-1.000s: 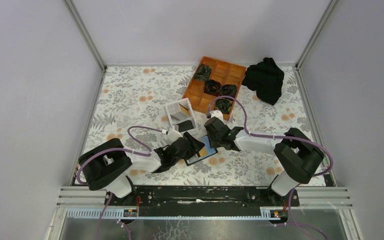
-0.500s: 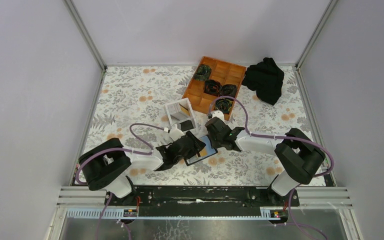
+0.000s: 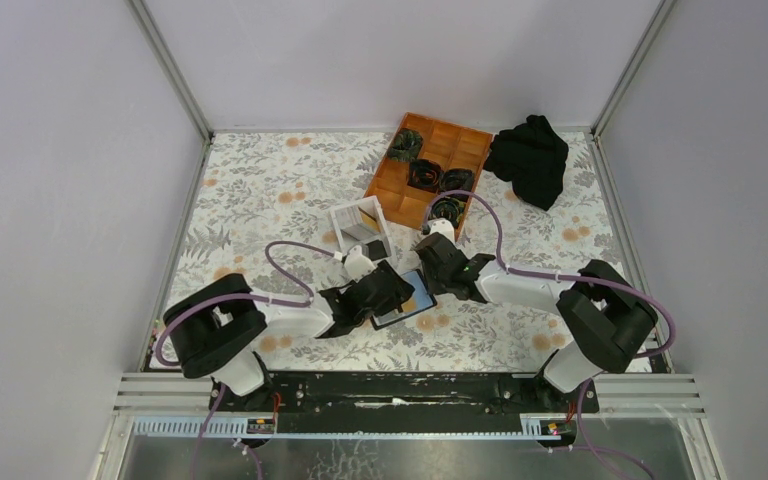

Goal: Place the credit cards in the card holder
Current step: Insert the credit card into the card holder.

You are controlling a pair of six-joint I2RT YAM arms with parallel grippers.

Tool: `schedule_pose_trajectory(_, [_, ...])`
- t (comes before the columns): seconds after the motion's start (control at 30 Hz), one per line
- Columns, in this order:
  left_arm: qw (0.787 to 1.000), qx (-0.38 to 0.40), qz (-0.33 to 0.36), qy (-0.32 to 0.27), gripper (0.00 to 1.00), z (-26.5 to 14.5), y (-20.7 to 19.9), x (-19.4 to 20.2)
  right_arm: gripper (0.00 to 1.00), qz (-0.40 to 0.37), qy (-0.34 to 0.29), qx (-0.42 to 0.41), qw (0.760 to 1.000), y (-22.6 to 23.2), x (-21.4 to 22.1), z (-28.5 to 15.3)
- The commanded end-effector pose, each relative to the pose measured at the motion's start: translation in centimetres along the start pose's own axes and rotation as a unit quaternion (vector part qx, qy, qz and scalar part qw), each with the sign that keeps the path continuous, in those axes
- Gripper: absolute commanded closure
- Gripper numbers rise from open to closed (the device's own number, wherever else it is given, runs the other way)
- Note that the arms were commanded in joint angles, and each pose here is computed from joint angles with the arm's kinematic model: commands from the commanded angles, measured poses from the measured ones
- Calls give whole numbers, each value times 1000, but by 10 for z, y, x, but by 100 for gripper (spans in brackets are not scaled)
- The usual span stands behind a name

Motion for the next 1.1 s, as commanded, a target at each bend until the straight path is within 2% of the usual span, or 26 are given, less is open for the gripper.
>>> schedule_pose_trajectory(0.0, [971, -214, 105, 36, 36, -9, 120, 12, 65, 2, -7, 10, 1000, -5, -3, -1])
schedule_pose_trajectory(0.3, [965, -232, 118, 42, 36, -4, 125, 15, 65, 3, 9, 8, 1000, -6, 8, 4])
schedule_pose_trajectory(0.67, [962, -246, 115, 39, 35, -9, 136, 14, 65, 26, 0, 31, 999, -23, 1, 2])
schedule_pose_trajectory(1.07, [959, -250, 125, 48, 31, -2, 135, 18, 66, 23, 26, -5, 999, -10, 8, 10])
Point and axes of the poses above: each gripper's point midway between its finger pads, its own z axis out along the fingers, its own y axis along the line the jaws close on, x = y × z, the point moved 4 cm from there along -z, back along the fingers, and after that the axes turned 6 degrees about -z, right-handed, at the moved point
